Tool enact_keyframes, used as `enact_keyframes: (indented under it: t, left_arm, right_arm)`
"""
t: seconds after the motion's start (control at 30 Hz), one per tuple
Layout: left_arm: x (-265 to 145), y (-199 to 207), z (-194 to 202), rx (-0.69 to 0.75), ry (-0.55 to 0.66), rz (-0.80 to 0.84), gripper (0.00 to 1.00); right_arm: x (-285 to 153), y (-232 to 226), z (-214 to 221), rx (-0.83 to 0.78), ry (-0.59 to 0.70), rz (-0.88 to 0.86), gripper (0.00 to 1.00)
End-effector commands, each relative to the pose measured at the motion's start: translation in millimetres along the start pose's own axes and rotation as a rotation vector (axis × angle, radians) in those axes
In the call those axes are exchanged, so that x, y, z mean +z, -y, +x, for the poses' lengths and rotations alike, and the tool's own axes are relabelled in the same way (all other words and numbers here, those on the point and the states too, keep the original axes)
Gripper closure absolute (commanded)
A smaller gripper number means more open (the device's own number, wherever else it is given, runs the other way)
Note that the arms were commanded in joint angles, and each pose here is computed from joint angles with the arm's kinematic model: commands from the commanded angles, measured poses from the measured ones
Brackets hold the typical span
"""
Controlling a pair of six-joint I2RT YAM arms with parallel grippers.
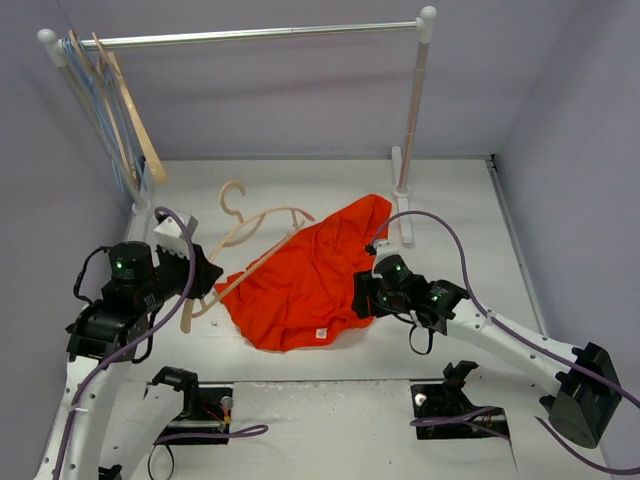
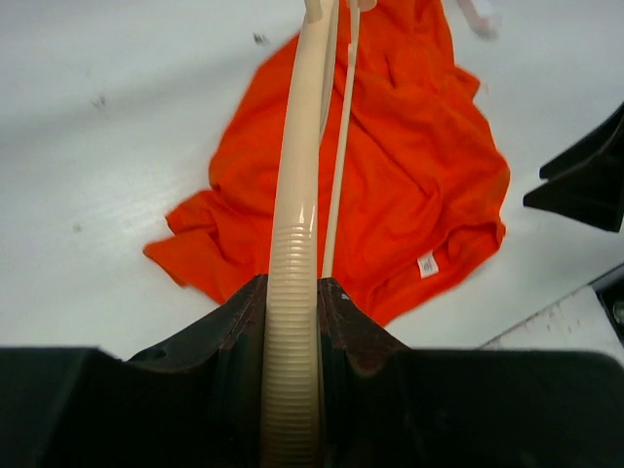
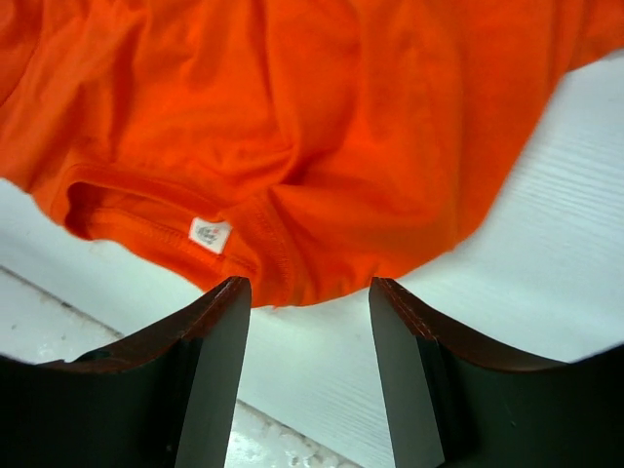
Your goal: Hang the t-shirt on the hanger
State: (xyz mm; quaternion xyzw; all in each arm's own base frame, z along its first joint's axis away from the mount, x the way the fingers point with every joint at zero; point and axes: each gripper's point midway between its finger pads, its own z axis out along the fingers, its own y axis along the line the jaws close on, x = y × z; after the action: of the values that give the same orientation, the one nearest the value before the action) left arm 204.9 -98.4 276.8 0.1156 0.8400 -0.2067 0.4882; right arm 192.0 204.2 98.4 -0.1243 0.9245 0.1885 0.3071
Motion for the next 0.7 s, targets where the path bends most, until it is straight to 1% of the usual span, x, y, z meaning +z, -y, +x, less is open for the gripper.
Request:
enact_keyframes:
  t: [0.0,0.1,0.23,0.3,0.4,0.53,0.67]
  left_arm:
    - [5.1,8.7,10.7,-0.006,-0.032,0.027,1.0]
    - [0.6,12.1,17.6,0.035,-0.054,0.026,1.0]
    - [-6.7,13.5,16.1,0.09,-0.048,0.014,1.0]
    - [-6.6,15.5,18.5,0.104,-0.057,0.021,1.0]
    - [-5.7,22.8,22.9,0.122,-0.072,0.053,1.0]
    - [-12.3,30.9,23.0,0.156,-0.065,0.089,1.0]
    - [-20.3,35.3,29.9,0.19,-0.085,0.115,1.0]
  right_arm:
    - [3.0,-30.8,-11.4,0.04,0.036,-0.089,0.47]
    - [9.8,-41.7,-6.5,0.05,0.016,-0.105,0.47]
    - [19.7,-52.3,-0.6,0.058,-0.013,-0.103,0.49]
    - [27.0,-48.8,5.8,0.073,-0.031,-0.073,0.5]
    - [35.2,-43.2,5.6,0.096,-0.017,-0.039,0.53]
    - [43.2,-39.1,4.6,0.103,-0.015,0.001,0.56]
    - [50.2,-32.5,8.7,0.102,-0.028,0.041,0.6]
